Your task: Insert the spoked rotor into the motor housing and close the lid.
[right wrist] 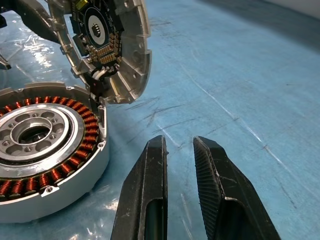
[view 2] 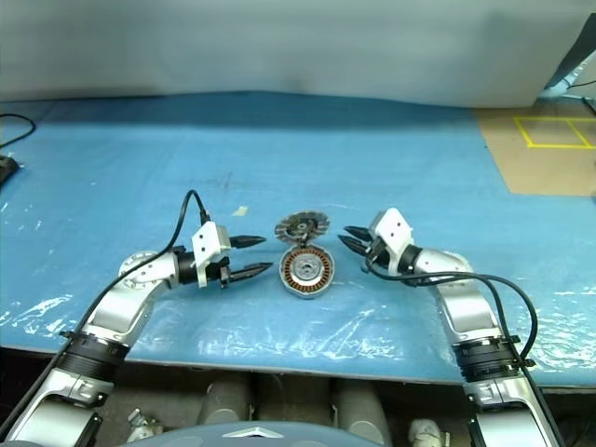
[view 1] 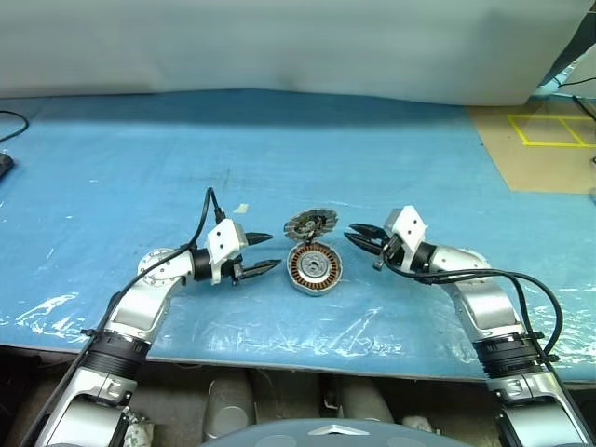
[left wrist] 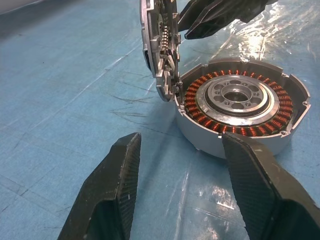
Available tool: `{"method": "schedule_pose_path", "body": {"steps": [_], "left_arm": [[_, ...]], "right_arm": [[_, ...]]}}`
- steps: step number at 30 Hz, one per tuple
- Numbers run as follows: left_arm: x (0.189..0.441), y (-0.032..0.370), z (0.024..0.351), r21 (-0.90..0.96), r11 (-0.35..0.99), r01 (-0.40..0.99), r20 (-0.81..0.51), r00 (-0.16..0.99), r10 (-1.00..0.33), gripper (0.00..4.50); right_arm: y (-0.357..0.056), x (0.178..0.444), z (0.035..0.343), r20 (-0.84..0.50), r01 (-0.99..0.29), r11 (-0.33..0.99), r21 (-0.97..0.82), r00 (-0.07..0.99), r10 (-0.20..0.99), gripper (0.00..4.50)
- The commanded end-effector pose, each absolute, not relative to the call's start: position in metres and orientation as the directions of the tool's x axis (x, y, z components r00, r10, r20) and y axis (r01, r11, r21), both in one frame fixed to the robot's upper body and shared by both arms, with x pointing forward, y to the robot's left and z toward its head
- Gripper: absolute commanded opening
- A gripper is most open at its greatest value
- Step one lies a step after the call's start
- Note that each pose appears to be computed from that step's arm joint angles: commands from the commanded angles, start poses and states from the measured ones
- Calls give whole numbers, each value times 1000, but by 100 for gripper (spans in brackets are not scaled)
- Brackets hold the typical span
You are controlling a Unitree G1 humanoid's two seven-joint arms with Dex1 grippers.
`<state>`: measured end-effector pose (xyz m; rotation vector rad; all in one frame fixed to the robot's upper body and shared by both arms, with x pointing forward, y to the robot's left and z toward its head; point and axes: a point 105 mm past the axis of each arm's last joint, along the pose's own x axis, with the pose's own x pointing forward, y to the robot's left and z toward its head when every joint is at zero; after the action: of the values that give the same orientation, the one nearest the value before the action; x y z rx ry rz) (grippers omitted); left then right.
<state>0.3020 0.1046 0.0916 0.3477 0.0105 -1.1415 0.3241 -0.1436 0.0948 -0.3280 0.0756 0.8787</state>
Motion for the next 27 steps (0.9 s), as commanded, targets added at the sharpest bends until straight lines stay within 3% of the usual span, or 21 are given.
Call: {"method": "schedule_pose_path", "body": {"steps": [1,4,8,11,15,21,27], "left_arm": [[306,107,101,302,386,872,-153,444,-883,273],[308,109,101,303,399,865,-153,458,-876,273],[320,119,113,282,504,817,-79,543,-836,273],[337,127,137,259,635,728,61,644,-763,273],[349,131,160,160,737,657,191,712,-676,273],[342,127,131,158,749,644,97,744,-661,273],[357,149,116,200,822,533,2,839,-545,273]], "right_arm": [[-149,329,112,-146,-724,616,-309,677,722,88],[-160,338,103,-193,-685,657,-315,724,662,88],[-185,359,92,-226,-547,752,-368,837,499,88],[-201,372,99,-135,-421,852,-311,907,399,88],[-205,377,95,-97,-378,881,-285,926,366,88],[-207,381,93,-51,-411,888,-206,911,409,88],[-224,388,104,43,-375,909,-179,920,388,88]]}}
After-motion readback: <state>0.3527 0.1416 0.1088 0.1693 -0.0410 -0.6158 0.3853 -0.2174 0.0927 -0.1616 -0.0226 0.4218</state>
